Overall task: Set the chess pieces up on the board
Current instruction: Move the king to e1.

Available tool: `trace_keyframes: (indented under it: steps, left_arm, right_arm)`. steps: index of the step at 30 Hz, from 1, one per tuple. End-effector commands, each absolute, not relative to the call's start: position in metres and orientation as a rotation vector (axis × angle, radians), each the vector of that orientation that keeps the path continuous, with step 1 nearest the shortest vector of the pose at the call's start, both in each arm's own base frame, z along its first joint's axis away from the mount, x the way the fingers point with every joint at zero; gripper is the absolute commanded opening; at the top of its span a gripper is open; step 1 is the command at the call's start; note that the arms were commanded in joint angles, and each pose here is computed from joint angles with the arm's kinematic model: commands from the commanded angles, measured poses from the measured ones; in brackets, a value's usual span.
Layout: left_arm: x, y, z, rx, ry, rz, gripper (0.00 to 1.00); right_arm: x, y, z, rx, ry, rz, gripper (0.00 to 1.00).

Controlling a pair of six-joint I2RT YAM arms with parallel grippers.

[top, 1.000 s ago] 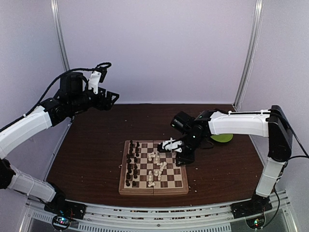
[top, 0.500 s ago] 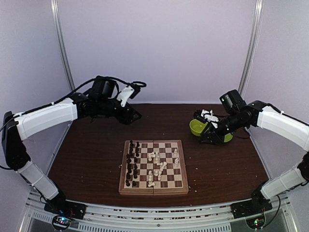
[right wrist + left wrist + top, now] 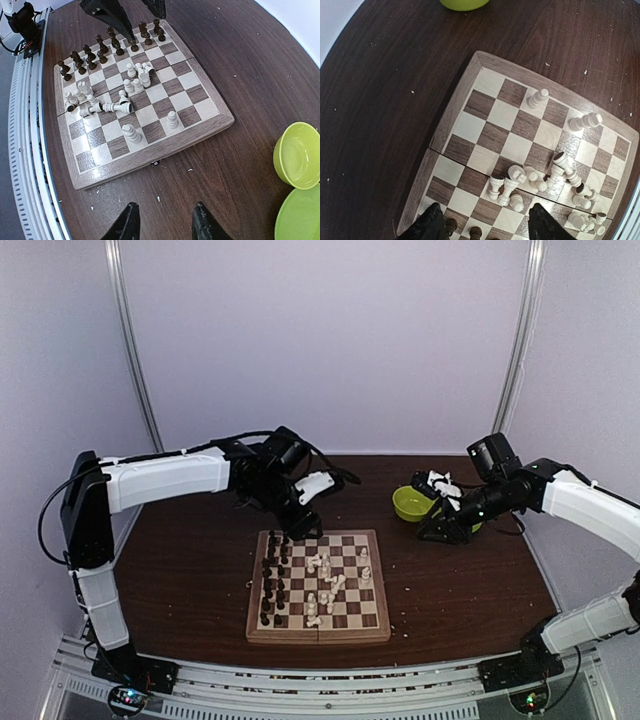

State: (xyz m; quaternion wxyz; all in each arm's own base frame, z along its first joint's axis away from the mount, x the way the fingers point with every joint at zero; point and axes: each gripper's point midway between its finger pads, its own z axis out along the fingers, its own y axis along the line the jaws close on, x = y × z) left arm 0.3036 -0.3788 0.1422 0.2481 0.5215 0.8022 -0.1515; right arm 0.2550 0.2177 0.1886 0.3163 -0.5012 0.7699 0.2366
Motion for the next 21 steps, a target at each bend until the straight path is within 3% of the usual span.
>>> trace_keyframes:
  steps: [1,21]
  left_arm:
    - [0.308,-0.396,0.151,1.425,2.179,-0.414,0.59]
    - [0.334,-0.431,0.105,1.340,2.301,-0.432,0.58]
  right_arm:
    - [0.253,0.216,0.203,-1.335,1.964,0.600,0.36]
    - [0.254,0.212,0.199,-1.357,1.963,0.555,0.35]
